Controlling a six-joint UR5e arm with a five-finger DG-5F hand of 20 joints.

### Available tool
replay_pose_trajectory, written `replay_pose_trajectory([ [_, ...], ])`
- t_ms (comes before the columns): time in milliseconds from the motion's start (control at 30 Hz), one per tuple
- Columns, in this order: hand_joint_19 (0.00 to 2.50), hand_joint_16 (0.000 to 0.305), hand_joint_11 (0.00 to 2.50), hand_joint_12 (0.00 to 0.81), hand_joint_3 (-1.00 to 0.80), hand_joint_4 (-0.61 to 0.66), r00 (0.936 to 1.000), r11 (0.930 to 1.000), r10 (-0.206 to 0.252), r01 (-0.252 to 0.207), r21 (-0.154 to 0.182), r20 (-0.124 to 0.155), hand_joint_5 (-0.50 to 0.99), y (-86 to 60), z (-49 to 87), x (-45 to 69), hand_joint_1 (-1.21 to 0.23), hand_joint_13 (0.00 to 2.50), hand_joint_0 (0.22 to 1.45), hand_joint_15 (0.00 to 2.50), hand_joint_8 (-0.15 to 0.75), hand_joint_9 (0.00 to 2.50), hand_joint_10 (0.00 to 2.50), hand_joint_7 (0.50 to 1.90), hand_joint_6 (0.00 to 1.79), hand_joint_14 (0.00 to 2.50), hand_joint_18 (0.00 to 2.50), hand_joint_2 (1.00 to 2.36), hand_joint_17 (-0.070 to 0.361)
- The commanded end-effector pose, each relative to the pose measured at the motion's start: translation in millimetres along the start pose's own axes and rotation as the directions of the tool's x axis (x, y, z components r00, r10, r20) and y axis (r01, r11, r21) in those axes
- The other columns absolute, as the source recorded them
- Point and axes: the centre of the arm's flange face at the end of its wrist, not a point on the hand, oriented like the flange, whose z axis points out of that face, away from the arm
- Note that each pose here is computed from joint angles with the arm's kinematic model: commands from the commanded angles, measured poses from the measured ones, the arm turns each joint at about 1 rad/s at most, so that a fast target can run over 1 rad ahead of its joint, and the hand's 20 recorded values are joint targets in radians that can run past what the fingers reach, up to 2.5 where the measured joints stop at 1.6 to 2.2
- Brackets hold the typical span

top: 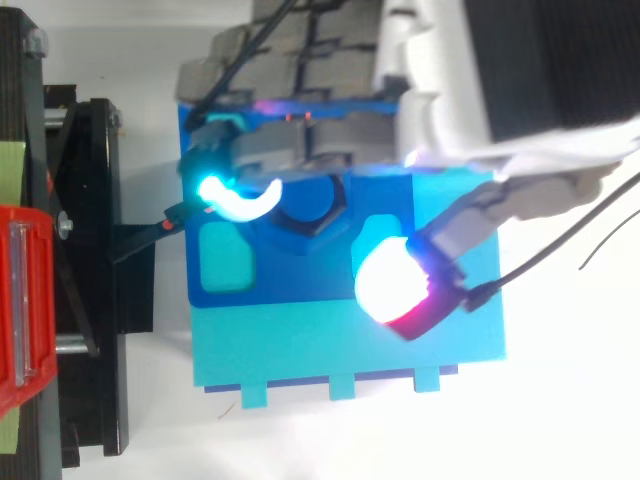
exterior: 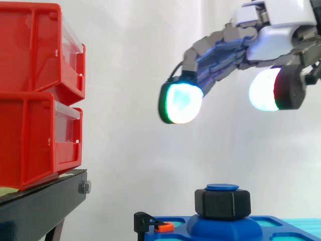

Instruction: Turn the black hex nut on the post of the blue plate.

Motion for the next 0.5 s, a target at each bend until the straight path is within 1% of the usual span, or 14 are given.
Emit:
replay_pose_trajectory([
  [0,0.3,0.053,0.0,0.387,-0.5,0.18,0.9998,0.9998,0.005,-0.005,0.02,-0.02,-0.26,-5.2,-28.0,-10.9,-0.59,0.39,0.43,0.12,0.265,0.28,0.0,0.75,0.5,0.0,0.41,1.0,0.119],
  [67,0.29,0.052,0.0,0.384,-0.5,0.17,0.9998,0.9996,0.014,-0.014,0.025,-0.014,-0.26,-5.6,-41.3,-11.0,-0.59,0.39,0.44,0.12,0.263,0.27,0.0,0.75,0.5,0.0,0.41,1.0,0.118],
  [100,0.29,0.052,0.0,0.383,-0.5,0.17,0.9997,0.9993,0.024,-0.024,0.028,-0.002,-0.26,-5.6,-49.0,-8.0,-0.59,0.39,0.44,0.12,0.262,0.27,0.0,0.75,0.5,0.0,0.41,1.0,0.117],
  [133,0.3,0.052,0.0,0.384,-0.5,0.17,0.9995,0.9991,0.029,-0.03,0.031,0.011,-0.26,-5.9,-53.8,-7.8,-0.59,0.39,0.44,0.12,0.263,0.28,0.0,0.75,0.5,0.0,0.41,1.0,0.117],
  [167,0.3,0.052,0.0,0.383,-0.5,0.17,0.9988,0.9986,0.039,-0.04,0.034,0.03,-0.26,-5.6,-59.1,-5.0,-0.58,0.39,0.44,0.12,0.262,0.28,0.0,0.75,0.5,0.0,0.41,1.0,0.117],
  [200,0.3,0.052,0.0,0.382,-0.5,0.17,0.9961,0.997,0.06,-0.063,0.045,0.065,-0.26,-6.5,-72.9,-0.3,-0.58,0.39,0.44,0.12,0.262,0.28,0.0,0.75,0.5,0.0,0.41,1.0,0.117],
  [233,0.3,0.052,0.0,0.382,-0.5,0.17,0.9935,0.9959,0.072,-0.076,0.048,0.088,-0.26,-7.0,-78.5,0.3,-0.58,0.39,0.44,0.11,0.263,0.28,0.0,0.75,0.5,0.0,0.41,1.0,0.117],
  [267,0.29,0.052,0.0,0.381,-0.5,0.17,0.9914,0.9947,0.083,-0.089,0.053,0.101,-0.26,-7.6,-83.9,2.4,-0.58,0.39,0.44,0.12,0.263,0.28,0.0,0.75,0.5,0.0,0.41,1.0,0.117],
  [300,0.3,0.052,0.0,0.381,-0.5,0.17,0.9866,0.9912,0.11,-0.118,0.059,0.12,-0.26,-8.3,-93.8,9.0,-0.58,0.39,0.44,0.12,0.263,0.28,0.0,0.75,0.5,0.0,0.41,1.0,0.117],
  [333,0.3,0.052,0.0,0.381,-0.5,0.17,0.9785,0.9861,0.139,-0.151,0.069,0.152,-0.26,-8.7,-105.9,11.9,-0.58,0.39,0.44,0.12,0.263,0.28,0.0,0.75,0.5,0.0,0.41,1.0,0.117],
  [367,0.3,0.052,0.0,0.382,-0.5,0.17,0.9733,0.9822,0.156,-0.171,0.077,0.168,-0.26,-10.0,-111.8,15.0,-0.58,0.4,0.45,0.11,0.263,0.28,0.0,0.75,0.5,0.0,0.41,1.0,0.116],
  [400,0.29,0.052,0.0,0.381,-0.5,0.17,0.9686,0.9792,0.169,-0.186,0.082,0.182,-0.26,-10.1,-116.1,15.4,-0.58,0.4,0.45,0.12,0.262,0.28,0.0,0.75,0.5,0.0,0.41,1.0,0.116],
  [433,0.3,0.052,0.0,0.381,-0.5,0.17,0.9558,0.9695,0.202,-0.226,0.095,0.214,-0.26,-11.4,-124.6,17.7,-0.58,0.4,0.45,0.12,0.262,0.28,0.0,0.75,0.5,0.0,0.41,1.0,0.116],
  [467,0.3,0.051,0.0,0.379,-0.5,0.17,0.9558,0.9695,0.202,-0.226,0.095,0.214,-0.26,-11.4,-124.6,17.7,-0.57,0.4,0.45,0.12,0.262,0.28,0.0,0.75,0.5,0.0,0.41,1.0,0.116],
])
